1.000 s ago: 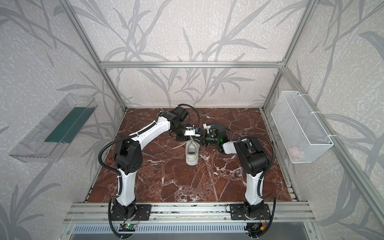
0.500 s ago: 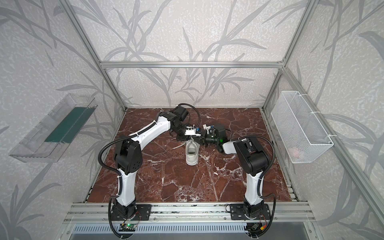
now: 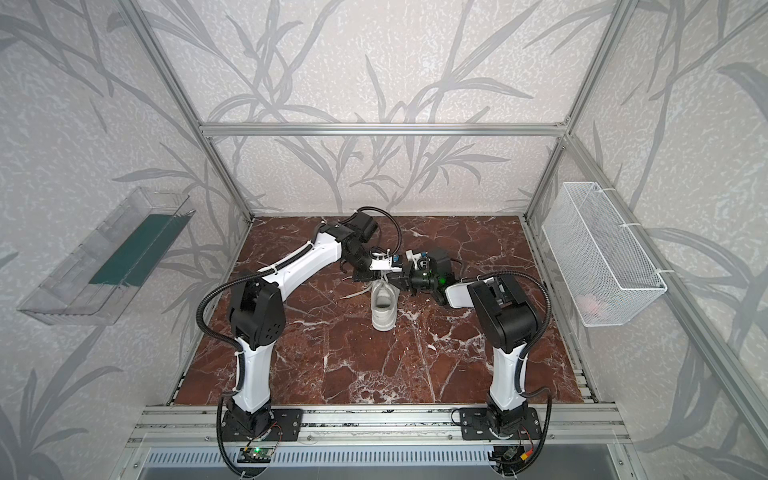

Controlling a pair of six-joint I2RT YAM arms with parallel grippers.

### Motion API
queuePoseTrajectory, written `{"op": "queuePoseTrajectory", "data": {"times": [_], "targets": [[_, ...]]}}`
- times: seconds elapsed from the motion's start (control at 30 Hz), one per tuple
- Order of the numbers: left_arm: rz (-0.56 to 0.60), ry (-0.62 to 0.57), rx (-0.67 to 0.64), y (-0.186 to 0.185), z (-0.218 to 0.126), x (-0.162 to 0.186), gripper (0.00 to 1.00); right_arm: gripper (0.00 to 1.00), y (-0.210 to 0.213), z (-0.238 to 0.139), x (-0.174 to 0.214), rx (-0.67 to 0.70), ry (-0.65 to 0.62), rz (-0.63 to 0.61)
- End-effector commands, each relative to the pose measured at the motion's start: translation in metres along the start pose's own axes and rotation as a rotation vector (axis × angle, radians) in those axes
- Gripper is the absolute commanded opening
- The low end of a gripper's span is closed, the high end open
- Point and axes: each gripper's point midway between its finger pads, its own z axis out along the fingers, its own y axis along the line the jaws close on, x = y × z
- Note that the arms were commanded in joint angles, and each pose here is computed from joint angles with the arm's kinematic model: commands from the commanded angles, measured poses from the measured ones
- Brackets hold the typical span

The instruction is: Tie the shoes

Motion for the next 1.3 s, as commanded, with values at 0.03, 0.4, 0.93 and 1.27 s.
{"op": "queuePoseTrajectory", "data": {"times": [0.03,0.4,0.93,1.27], "targets": [[-0.027,-0.007,-0.02,0.005,-0.013,0.0,0.25,0.0,0.012,-0.007,-0.001,0.016,-0.013,-0.064],[-0.203,-0.152,-0.107,0.032,-0.037,-0.01,0.36,0.0,0.007,-0.009,0.002,0.068,-0.007,-0.11],[-0.451,-0.276,-0.12,0.065,-0.047,-0.037,0.48,0.0,0.008,-0.002,0.004,0.129,0.001,-0.287],[-0.749,-0.29,-0.159,0.109,-0.059,-0.009,0.47,0.0,0.015,-0.001,0.011,0.243,0.057,-0.648]]}}
